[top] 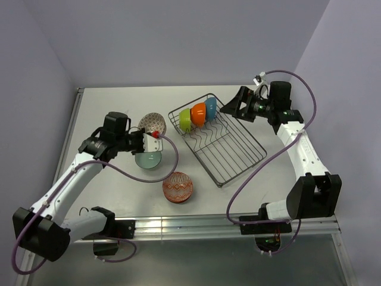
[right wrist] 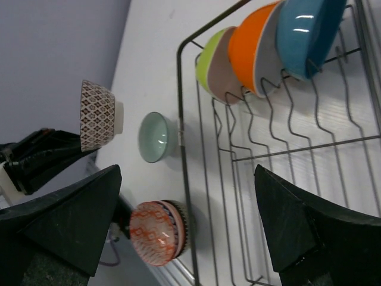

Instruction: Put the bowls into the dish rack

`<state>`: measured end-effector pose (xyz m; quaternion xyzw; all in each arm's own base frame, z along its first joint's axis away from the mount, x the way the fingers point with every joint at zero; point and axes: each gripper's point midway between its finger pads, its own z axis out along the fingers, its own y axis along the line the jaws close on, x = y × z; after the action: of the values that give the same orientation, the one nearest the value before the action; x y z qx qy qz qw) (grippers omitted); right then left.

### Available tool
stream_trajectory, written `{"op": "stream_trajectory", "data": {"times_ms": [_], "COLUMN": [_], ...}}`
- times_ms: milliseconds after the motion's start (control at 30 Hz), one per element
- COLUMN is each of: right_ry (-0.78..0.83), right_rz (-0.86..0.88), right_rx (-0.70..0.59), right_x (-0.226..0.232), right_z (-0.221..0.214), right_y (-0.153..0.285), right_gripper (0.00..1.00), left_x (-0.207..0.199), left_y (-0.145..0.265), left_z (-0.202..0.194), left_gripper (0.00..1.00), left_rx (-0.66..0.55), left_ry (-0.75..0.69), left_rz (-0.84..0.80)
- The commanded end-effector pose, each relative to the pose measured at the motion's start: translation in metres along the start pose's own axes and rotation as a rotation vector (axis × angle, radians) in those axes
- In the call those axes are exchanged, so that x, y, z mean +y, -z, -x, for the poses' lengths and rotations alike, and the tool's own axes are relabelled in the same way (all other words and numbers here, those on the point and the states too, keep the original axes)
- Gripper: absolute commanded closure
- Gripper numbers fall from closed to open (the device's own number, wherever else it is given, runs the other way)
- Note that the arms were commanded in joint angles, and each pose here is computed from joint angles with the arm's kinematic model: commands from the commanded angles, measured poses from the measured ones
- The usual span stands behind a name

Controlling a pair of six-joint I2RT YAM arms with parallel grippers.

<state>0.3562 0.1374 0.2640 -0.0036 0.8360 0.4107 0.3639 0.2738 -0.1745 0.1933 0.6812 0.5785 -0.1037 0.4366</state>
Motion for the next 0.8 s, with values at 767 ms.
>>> {"op": "stream_trajectory", "data": {"times_ms": [767], "right_ry": [0.016], "right_rz": [0.385], "right_rx": [0.089], "right_x": [0.146], "right_z": [-0.059], "right_y": [-0.025], "right_gripper": [0.00], "left_x": [0.042], "left_y": [-0.016], "left_z": [0.176], "left_gripper": [1.00], "left_rx": [-0.529], "left_ry": [-0.088], "left_rz": [0.295]}}
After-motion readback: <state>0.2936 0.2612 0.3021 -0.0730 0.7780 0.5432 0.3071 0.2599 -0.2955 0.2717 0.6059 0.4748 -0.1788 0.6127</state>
